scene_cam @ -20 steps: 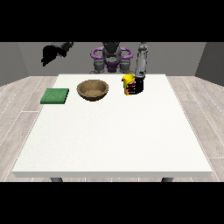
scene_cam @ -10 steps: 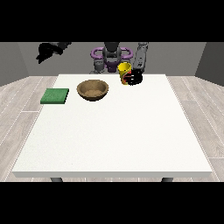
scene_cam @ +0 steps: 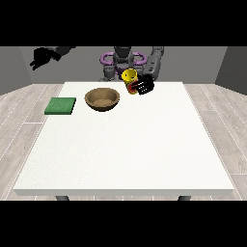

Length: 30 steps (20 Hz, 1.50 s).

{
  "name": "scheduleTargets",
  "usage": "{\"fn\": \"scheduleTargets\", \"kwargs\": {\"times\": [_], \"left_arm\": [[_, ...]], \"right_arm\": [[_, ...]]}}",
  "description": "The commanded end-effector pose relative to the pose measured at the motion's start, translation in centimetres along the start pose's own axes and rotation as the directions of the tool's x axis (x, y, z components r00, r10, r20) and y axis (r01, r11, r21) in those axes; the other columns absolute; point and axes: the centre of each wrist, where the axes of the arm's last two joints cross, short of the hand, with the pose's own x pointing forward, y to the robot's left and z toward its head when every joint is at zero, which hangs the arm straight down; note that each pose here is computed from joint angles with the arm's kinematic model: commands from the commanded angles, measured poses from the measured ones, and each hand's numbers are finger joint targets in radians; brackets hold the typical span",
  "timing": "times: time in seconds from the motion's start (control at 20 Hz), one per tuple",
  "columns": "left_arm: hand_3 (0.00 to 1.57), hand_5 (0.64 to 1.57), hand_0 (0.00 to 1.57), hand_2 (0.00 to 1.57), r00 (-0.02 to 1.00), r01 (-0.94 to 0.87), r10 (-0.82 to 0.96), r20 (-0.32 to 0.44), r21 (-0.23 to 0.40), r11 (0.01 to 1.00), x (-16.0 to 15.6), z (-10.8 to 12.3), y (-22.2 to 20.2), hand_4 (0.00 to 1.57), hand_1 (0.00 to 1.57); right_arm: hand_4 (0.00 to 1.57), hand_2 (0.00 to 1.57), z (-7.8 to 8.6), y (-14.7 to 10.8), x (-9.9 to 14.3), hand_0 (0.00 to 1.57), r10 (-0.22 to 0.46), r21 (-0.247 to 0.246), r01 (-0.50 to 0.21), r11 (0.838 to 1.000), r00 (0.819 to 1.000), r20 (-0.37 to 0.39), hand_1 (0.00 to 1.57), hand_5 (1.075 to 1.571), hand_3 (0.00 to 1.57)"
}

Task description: Pick the cup and pour the ball into the bowl, then pick the bowl and place it on the pad

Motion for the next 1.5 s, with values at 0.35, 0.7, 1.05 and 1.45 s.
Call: {"fn": "scheduleTargets", "kwargs": {"times": [0.35, 0.7, 1.05, 1.45], "left_arm": [[1.57, 1.255, 1.48, 1.57, 0.843, 0.529, -0.529, 0.095, 0.021, 0.848, 1.6, -2.5, -1.9, 1.52, 1.48], [1.57, 1.346, 1.56, 1.57, 0.648, 0.756, -0.743, 0.168, -0.024, 0.654, 2.1, -3.9, -2.4, 1.51, 1.56], [1.57, 1.500, 1.57, 1.57, 0.382, 0.911, -0.869, 0.315, 0.027, 0.411, 4.1, -3.9, -6.3, 1.18, 1.57], [1.57, 1.202, 1.51, 1.57, 0.107, 0.990, -0.885, 0.453, 0.034, 0.137, 3.9, -1.5, -8.4, 1.49, 1.51]], "right_arm": [[0.54, 0.36, -1.3, 3.1, 0.5, 0.00, -0.012, 0.109, 0.010, 0.994, 1.000, 0.022, 0.00, 1.568, 0.66], [0.54, 0.36, -1.7, 1.0, -0.4, 0.00, -0.001, 0.056, 0.002, 0.998, 1.000, -0.024, 0.00, 1.566, 0.66], [0.56, 0.38, -2.3, 2.3, -1.0, 0.00, 0.023, 0.061, -0.020, 0.998, 0.999, -0.038, 0.00, 1.566, 0.66], [0.58, 0.34, -2.8, 5.3, -1.6, 0.00, -0.009, 0.154, 0.010, 0.988, 1.000, -0.009, 0.00, 1.565, 0.62]]}}
